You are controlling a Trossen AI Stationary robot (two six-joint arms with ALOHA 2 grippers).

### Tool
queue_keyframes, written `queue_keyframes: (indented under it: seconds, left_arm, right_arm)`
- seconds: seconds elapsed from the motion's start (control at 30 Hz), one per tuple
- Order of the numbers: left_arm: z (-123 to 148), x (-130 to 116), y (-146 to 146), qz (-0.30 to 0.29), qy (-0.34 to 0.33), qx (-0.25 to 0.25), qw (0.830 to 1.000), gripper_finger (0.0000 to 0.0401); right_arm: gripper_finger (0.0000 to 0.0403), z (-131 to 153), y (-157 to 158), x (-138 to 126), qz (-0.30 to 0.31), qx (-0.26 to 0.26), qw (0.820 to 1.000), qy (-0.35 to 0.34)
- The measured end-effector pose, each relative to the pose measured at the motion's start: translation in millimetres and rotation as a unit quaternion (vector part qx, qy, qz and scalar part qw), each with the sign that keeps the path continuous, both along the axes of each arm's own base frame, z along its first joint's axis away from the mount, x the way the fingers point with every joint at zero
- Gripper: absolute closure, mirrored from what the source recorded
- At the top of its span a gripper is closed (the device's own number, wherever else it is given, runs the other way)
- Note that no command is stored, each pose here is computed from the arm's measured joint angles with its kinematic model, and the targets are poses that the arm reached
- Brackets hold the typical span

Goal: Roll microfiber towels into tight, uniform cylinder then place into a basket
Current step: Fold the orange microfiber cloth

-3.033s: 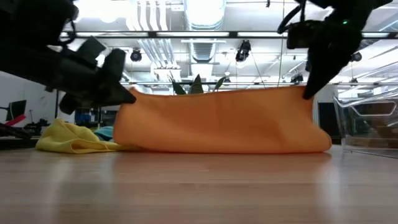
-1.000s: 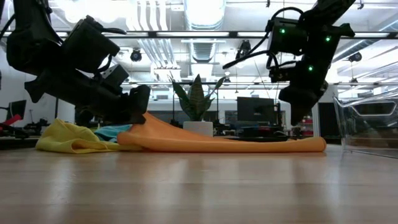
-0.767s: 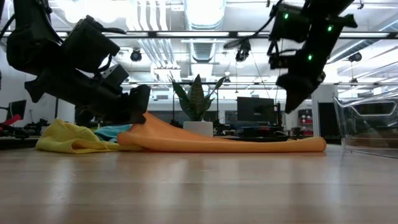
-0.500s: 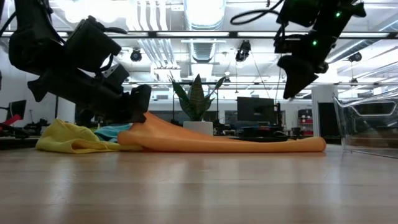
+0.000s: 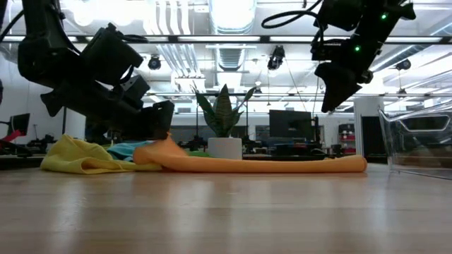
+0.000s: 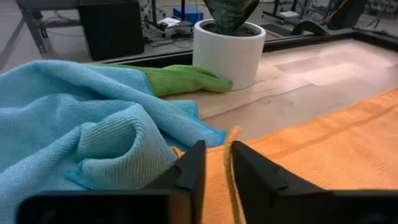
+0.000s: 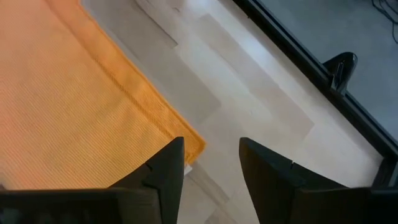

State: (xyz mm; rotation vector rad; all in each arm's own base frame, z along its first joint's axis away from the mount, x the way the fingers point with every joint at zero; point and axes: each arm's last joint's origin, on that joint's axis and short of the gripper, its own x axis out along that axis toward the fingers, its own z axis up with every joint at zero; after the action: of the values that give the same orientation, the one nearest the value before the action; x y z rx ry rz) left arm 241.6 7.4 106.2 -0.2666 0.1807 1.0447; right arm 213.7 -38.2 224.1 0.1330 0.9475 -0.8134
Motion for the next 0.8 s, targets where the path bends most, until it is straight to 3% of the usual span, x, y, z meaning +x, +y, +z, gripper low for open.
queue_keyframes:
  seconds: [0.17,0.33,0.53,0.8]
  left_arm:
    - [8,4,0,-0.022,0.014,0.033,0.999,0.0264]
    - [36,5,0,-0.044,0.016,0.093,0.995,0.0225]
    - [59,-3,2,-0.045,0.02,0.108,0.993,0.0216]
    - [51,-5,10,-0.047,0.053,0.096,0.993,0.0216]
  right_arm:
    - [0.0252,-1,0,1,-0.001,0.001,1.0,0.002]
    - [0.0252,-1,-1,1,-0.002,0.002,1.0,0.002]
    - [0.0252,-2,0,1,0.001,0.005,1.0,0.002]
    - [0.0252,-2,0,2,0.016,0.029,0.999,0.0]
